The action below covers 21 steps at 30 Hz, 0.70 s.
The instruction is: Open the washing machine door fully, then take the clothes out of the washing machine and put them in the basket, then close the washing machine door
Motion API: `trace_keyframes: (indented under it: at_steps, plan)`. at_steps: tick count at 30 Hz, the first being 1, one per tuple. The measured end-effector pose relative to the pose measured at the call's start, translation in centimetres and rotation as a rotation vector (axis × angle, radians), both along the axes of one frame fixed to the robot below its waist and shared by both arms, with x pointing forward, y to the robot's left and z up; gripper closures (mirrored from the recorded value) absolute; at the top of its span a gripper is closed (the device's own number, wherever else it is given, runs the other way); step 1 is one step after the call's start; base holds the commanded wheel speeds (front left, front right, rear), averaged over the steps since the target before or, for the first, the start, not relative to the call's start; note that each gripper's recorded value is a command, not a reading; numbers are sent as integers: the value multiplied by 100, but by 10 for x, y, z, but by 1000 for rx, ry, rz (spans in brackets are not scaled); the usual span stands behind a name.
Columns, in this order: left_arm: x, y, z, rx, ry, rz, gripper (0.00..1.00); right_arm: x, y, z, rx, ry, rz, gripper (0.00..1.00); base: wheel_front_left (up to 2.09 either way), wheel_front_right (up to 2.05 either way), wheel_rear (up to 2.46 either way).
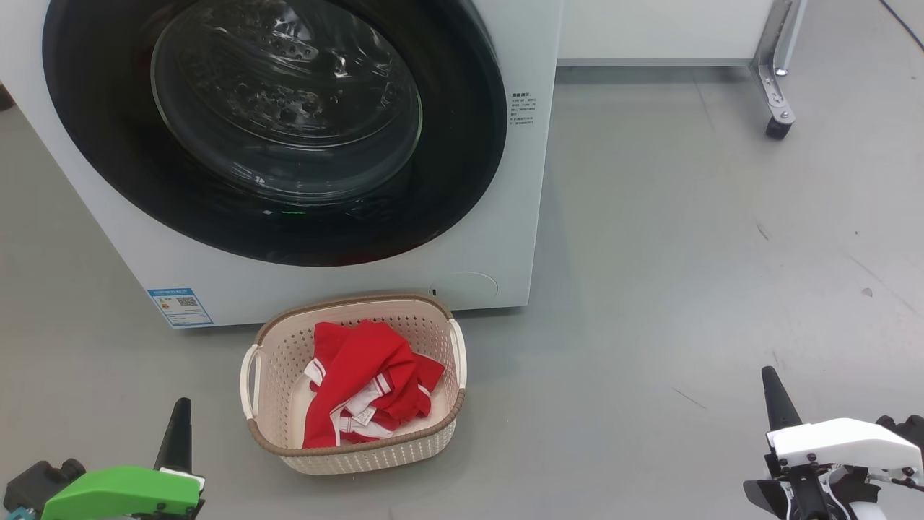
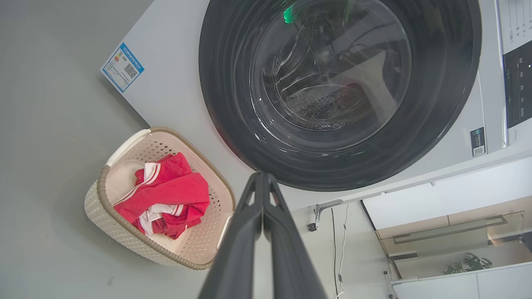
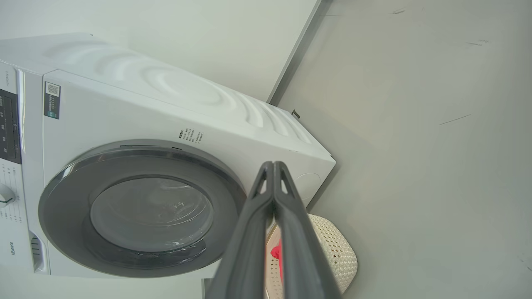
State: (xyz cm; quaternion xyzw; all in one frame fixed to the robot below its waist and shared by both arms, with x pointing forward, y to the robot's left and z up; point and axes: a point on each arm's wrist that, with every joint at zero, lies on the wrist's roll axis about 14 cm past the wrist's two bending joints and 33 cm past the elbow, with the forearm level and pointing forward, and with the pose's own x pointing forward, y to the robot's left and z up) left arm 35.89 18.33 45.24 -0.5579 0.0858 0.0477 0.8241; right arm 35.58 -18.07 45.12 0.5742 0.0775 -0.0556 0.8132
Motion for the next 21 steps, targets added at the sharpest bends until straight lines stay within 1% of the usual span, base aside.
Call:
trace_keyframes:
  at_steps: [21]
  plan:
    - [13, 4, 19, -285, -68, 33, 100, 13, -16, 18, 270, -62, -61, 100, 0, 0, 0]
